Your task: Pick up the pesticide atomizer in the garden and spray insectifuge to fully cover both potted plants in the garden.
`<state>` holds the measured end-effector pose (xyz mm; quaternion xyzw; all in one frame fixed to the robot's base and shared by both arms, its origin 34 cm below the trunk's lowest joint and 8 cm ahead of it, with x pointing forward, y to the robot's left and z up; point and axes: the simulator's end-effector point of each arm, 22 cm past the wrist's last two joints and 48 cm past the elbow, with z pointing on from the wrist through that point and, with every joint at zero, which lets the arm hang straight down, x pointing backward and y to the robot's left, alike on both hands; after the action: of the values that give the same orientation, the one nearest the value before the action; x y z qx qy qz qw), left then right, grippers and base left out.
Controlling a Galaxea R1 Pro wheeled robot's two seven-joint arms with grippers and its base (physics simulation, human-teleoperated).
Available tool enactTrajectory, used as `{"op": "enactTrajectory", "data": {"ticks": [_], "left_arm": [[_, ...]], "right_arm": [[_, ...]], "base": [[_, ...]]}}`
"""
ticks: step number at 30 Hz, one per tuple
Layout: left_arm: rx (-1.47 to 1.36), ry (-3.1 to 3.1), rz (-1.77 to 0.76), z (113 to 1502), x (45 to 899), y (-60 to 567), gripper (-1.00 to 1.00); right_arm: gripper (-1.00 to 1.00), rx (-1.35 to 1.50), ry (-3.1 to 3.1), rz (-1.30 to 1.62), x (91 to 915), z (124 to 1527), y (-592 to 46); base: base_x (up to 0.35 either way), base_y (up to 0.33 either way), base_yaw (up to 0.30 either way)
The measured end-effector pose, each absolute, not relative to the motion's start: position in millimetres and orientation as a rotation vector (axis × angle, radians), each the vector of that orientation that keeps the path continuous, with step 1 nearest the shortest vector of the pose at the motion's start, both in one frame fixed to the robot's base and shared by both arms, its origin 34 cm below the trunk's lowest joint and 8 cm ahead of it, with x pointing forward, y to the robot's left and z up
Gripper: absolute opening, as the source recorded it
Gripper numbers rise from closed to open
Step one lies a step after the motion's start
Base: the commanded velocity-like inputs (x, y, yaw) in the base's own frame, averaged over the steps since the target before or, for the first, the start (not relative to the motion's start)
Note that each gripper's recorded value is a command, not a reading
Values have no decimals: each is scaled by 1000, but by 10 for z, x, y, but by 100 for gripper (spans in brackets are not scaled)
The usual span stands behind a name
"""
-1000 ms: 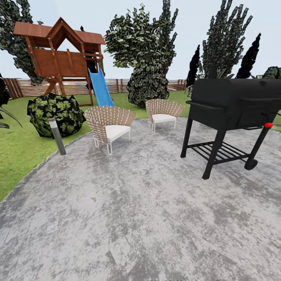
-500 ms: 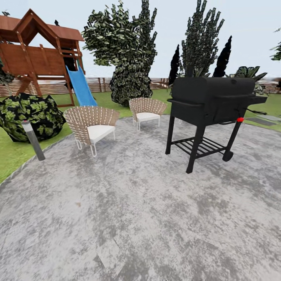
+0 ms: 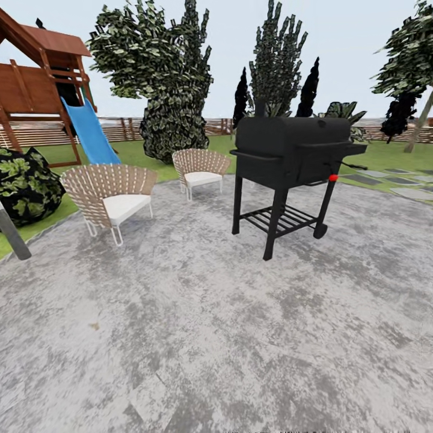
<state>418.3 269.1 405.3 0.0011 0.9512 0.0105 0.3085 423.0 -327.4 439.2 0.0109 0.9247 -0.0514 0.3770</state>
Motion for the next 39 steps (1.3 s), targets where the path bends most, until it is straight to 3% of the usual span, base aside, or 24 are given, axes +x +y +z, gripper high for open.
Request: {"op": "enactTrajectory", "data": {"ticks": [39], "left_arm": [[3,2531,28,3809,4100,2691,100]], "right_arm": [[100,26,2380,-133,4156,4149,-3270]], "base": [[0,0,-287]]}}
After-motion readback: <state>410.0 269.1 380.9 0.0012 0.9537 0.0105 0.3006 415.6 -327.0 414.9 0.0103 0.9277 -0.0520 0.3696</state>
